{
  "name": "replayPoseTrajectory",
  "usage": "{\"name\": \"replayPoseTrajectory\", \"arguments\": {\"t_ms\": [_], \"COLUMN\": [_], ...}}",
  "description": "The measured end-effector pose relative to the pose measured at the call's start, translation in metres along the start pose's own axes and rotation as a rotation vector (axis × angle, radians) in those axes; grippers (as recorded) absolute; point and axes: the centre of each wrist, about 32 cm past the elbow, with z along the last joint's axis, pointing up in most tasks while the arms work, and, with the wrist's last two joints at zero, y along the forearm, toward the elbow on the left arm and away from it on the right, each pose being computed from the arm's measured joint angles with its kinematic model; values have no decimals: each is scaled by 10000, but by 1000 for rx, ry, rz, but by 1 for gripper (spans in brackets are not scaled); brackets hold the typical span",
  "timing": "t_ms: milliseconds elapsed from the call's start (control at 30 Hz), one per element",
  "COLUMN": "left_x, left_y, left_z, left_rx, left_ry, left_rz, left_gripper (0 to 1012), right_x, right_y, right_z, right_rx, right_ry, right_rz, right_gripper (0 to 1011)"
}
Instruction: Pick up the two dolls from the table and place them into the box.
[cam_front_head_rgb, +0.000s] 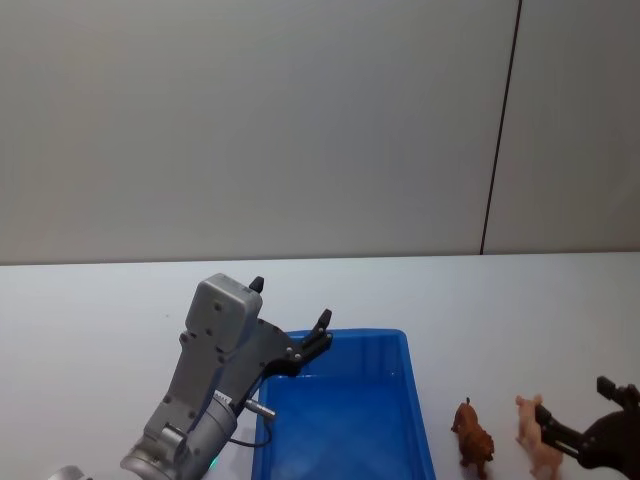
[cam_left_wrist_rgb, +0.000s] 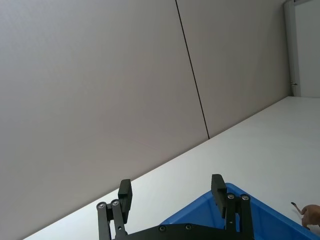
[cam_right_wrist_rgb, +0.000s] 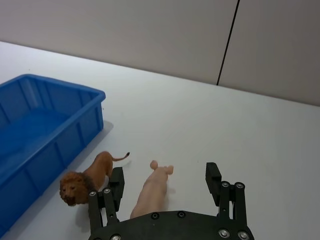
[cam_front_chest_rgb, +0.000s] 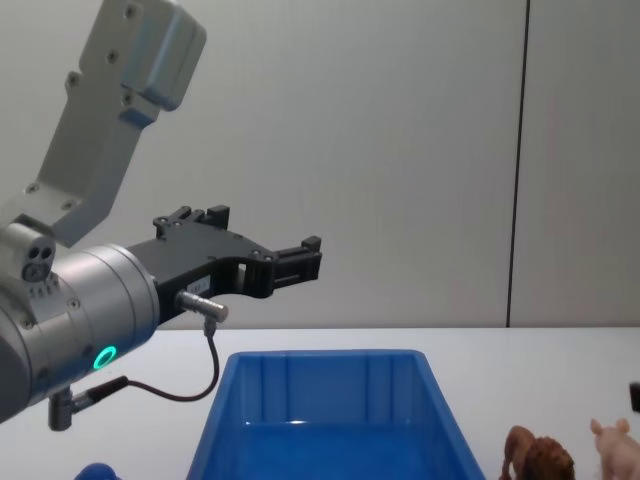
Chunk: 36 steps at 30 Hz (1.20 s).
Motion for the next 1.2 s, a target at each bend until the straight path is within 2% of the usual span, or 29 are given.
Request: {"name": "replayPoseTrajectory", "arguments": {"t_ms": [867,967,1133,1167,1200], "left_x": [0,0,0,0,0], "left_y": [0,0,0,0,0], "left_z": [0,0,0,0,0], "left_rx": [0,0,0,0,0], "left_ry": [0,0,0,0,0], "left_rz": [0,0,0,0,0], "left_gripper": [1001,1001,1001,1001,1001], "right_x": [-104,-108,-113,-113,-115], "right_y": [123,136,172,176,188], "right_z": [-245,-257,-288,-292,-298], "right_rx": [-142,-149,-167,-169,-172], "right_ry": [73,79,100,103,110], "right_rz": [26,27,30,30,31], "right_gripper": [996,960,805,805,744]}}
